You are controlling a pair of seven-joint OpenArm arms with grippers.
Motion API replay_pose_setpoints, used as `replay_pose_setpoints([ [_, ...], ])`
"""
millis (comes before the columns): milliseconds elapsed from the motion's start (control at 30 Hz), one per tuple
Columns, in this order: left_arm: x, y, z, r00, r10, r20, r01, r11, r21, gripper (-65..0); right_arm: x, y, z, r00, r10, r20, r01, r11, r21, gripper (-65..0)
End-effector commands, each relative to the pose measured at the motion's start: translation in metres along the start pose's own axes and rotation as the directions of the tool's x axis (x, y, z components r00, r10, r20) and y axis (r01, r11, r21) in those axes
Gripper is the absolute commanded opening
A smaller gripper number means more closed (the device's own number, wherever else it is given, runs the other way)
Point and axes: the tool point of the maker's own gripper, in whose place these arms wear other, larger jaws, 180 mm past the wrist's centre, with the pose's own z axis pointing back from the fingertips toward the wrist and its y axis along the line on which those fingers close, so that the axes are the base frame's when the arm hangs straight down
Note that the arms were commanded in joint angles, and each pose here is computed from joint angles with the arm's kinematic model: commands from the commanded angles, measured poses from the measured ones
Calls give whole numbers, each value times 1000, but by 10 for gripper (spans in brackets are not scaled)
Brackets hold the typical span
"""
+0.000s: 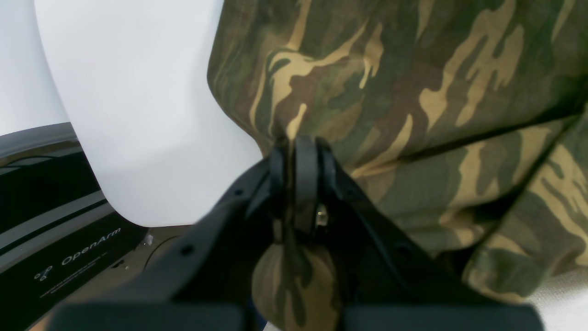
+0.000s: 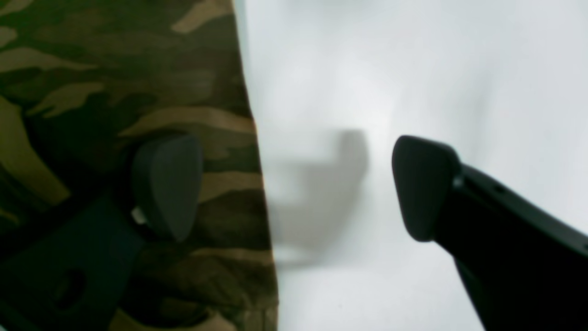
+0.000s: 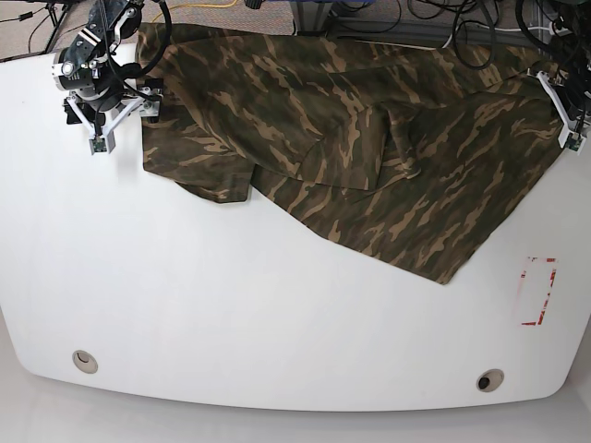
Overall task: Layout the t-shirt on the table in an organized manner, then fold the t-shirt properly
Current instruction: 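Regrasp the shirt corner with the right gripper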
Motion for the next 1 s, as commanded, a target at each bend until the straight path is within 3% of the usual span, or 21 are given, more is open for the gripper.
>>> replay_pose_setpoints([
  [0, 7, 9, 5, 1000, -14, 19, 13, 1000, 26, -650, 9, -3, 3, 999, 7, 34, -7, 1000, -9, -17],
  [867, 7, 9, 5, 1000, -13, 21, 13, 1000, 26, -650, -16, 32, -4, 1000, -24, -14, 25, 997, 68, -25],
  [967, 7, 10, 6, 1000, -12, 21, 11, 1000, 29, -650, -16, 32, -4, 1000, -24, -14, 25, 997, 68, -81],
])
